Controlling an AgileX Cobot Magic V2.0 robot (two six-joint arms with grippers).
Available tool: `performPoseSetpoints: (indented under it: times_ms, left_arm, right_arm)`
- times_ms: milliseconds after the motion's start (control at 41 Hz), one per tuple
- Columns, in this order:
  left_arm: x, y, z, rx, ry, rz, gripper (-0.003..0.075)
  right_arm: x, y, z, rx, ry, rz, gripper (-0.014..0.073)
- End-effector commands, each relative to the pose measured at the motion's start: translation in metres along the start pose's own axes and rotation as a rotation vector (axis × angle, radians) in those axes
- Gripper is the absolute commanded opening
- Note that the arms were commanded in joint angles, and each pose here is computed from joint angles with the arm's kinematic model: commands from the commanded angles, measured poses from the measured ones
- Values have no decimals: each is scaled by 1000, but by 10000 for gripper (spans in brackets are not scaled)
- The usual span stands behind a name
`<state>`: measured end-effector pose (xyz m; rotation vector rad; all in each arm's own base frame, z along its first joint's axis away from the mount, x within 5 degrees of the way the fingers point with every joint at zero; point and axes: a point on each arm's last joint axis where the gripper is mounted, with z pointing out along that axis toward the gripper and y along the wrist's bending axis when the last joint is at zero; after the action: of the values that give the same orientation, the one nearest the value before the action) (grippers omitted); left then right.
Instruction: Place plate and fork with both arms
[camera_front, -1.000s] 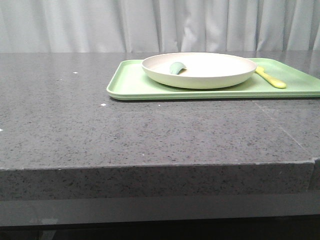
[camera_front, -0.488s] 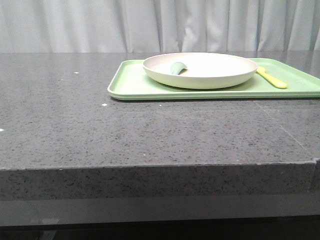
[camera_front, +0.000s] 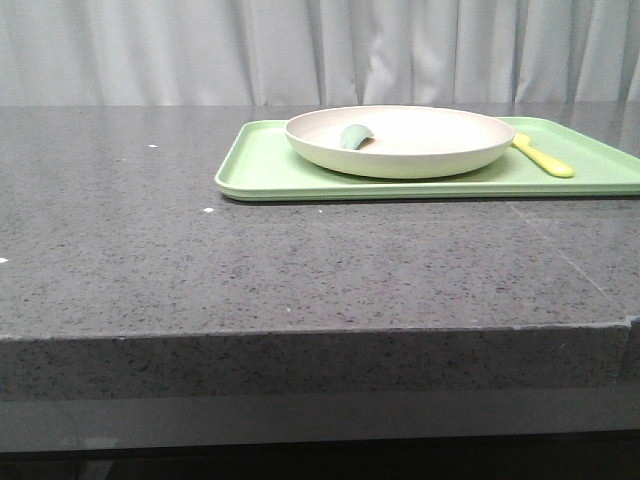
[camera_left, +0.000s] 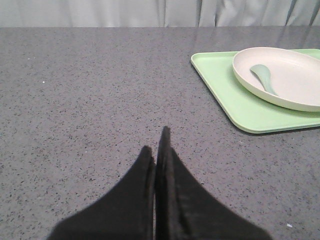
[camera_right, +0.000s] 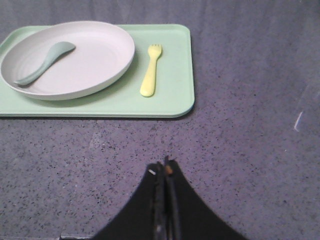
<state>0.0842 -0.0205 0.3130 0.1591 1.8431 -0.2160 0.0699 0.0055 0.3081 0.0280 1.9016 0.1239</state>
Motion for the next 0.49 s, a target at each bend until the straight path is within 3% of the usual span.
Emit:
performPoseSetpoints:
  times_ms: [0,195,463]
  left_arm:
    - [-15,-3,-3,28,-103,7,-18]
    - [-15,-3,-3,28,-103,7,-18]
    - [-15,-3,-3,28,-103,7,-18]
  right_arm:
    - [-1,0,-17,-10,-198,-18,-67]
    - [12,-2,-35,-24,-353,-19,-67]
    - [13,-2,-37,-25,-357,-19,-67]
